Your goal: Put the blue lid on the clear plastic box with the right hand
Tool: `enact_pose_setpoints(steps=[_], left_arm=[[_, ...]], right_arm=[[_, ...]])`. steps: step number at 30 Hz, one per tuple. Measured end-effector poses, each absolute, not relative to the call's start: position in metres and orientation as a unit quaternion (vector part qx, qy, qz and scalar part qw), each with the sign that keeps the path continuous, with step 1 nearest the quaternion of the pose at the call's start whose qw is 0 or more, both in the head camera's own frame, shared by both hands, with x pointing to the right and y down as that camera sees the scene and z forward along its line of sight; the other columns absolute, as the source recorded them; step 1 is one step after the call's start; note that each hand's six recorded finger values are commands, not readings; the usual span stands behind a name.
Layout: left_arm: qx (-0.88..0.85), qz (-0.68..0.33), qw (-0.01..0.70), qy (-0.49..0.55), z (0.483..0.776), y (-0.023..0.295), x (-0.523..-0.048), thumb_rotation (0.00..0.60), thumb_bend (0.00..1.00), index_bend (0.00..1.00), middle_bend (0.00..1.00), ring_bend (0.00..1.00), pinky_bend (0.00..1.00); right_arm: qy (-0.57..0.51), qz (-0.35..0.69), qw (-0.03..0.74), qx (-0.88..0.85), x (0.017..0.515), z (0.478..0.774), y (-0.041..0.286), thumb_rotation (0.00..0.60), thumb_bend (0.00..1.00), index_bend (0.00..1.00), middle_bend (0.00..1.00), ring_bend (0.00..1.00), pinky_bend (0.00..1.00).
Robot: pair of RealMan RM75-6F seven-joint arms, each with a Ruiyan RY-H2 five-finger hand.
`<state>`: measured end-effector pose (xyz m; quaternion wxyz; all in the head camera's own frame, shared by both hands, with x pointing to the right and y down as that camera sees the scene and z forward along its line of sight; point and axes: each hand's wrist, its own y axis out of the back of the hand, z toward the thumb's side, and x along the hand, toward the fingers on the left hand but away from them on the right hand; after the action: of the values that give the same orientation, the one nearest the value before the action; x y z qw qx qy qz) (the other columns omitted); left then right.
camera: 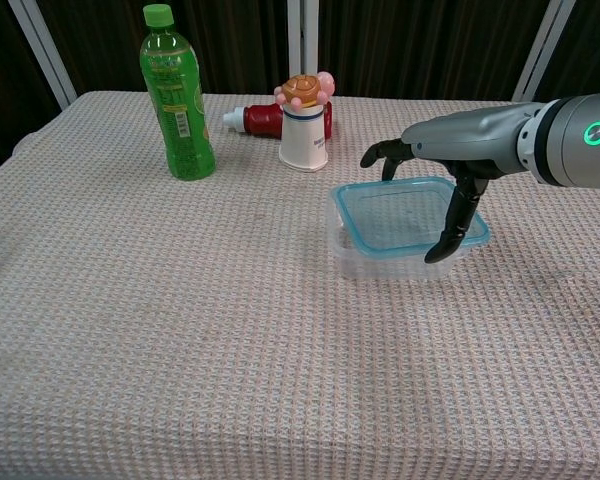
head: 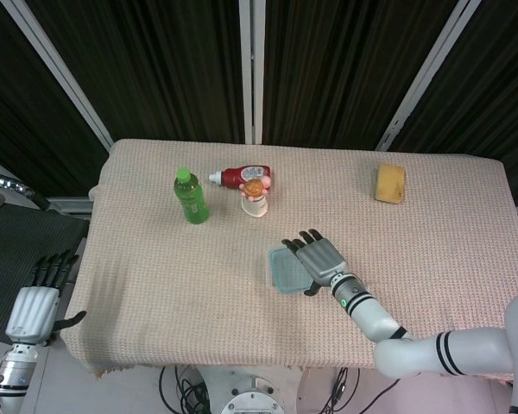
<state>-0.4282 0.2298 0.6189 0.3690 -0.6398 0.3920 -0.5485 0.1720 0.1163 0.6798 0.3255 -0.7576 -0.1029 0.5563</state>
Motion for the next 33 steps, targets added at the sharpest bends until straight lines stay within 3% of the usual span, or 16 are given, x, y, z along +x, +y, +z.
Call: enact_pose_setpoints(steps=[23,33], left_arm=[[-0.639,-0.550,0.366,0.394,0.620,0.232,-0.431,0.600,0.00,0.06,0.00,0.00,0.00],[-0.637,-0.554,0.365,0.394,0.618,0.234,-0.432,0.600,0.00,0.06,0.00,0.00,0.00]], right_arm=[[-0.099,0.553,0.335,-0.756,0.169,0.674,0.126,0.600,0.00,0.00,0.07,0.00,0.00],[-0.128,0.554,0.314,-0.761,0.193,0.661,0.121,0.600,0.00,0.00,0.07,0.00,0.00]])
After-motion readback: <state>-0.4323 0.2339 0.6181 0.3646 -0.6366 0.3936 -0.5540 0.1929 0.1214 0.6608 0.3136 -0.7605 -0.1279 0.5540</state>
